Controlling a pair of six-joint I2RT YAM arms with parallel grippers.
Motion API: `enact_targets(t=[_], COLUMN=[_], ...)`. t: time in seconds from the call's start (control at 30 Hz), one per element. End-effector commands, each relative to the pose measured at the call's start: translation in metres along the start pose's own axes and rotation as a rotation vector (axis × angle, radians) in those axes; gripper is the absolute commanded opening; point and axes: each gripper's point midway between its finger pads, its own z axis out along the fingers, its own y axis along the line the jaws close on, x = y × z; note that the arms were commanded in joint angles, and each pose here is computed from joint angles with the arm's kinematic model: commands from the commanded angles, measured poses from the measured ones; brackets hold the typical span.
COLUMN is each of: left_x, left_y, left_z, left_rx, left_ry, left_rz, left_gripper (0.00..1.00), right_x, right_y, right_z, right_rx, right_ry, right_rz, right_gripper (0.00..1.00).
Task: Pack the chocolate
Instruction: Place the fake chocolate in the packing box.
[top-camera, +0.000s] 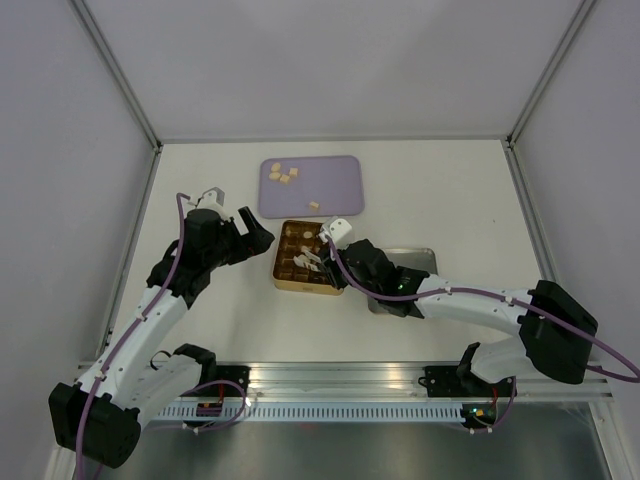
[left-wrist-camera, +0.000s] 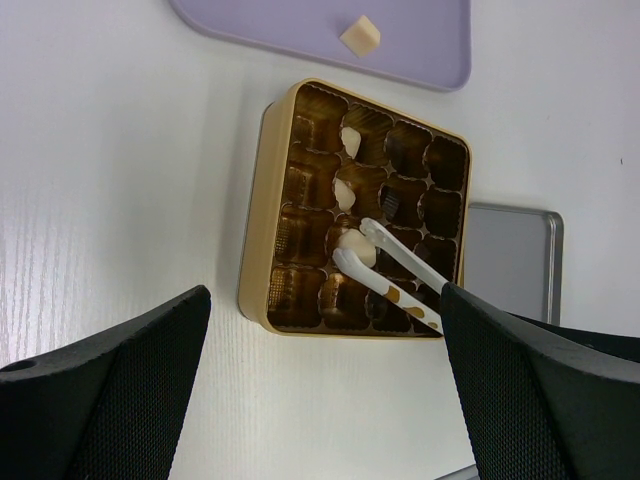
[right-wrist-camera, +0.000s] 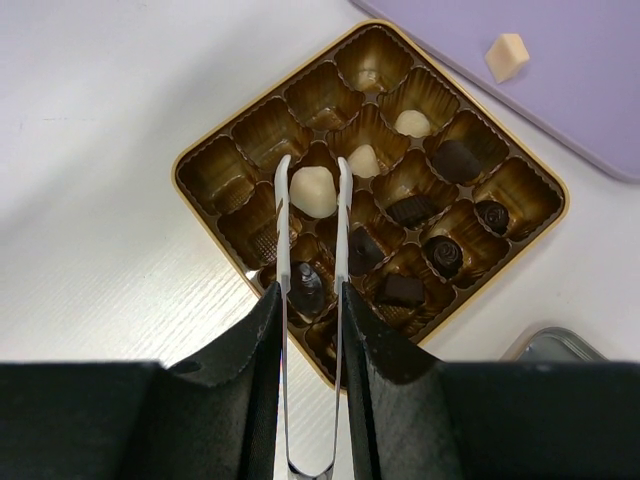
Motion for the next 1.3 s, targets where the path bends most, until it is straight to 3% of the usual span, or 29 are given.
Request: enact_targets(t=[0.0, 0.23, 0.47, 0.73, 0.97, 1.27], left_x=[-0.006, -0.006, -0.005, 0.002, 0.033, 0.059], left_y=[-0.009, -0.009, -0.009, -0.005, 0.001, 0.009], left_z=[-0.002, -0.002, -0.002, 0.007, 0.037, 0.071], left_rx=[0.038, 0.039, 0.040, 0.024, 0.033, 0.018], left_ry=[-0.020, -0.022, -0.017, 0.013, 0.131, 0.233], left_rz=[-0.026, -0.026, -0.026, -0.037, -0.074, -0.109], left_gripper=[1.00, 1.00, 1.00, 1.00, 0.99, 0.66], right_x=[-0.023, -0.019, -0.027, -0.075, -0.114, -0.151], right_y=[0.004, 0.004, 0.004, -0.003, -0.015, -0.057], right_z=[-0.007, -0.004, -0.008, -0.024, -0.032, -0.011], right_rx=[-0.021, -0.012, -0.013, 0.043, 0.124, 0.149], right_ry=[-0.075, -0.053, -0.067, -0.139, -0.200, -0.252], right_rz=[0.013, 0.014, 0.029, 0.094, 0.142, 0.182], right_gripper=[0.15, 0.22, 0.22, 0.22, 0.18, 0.18])
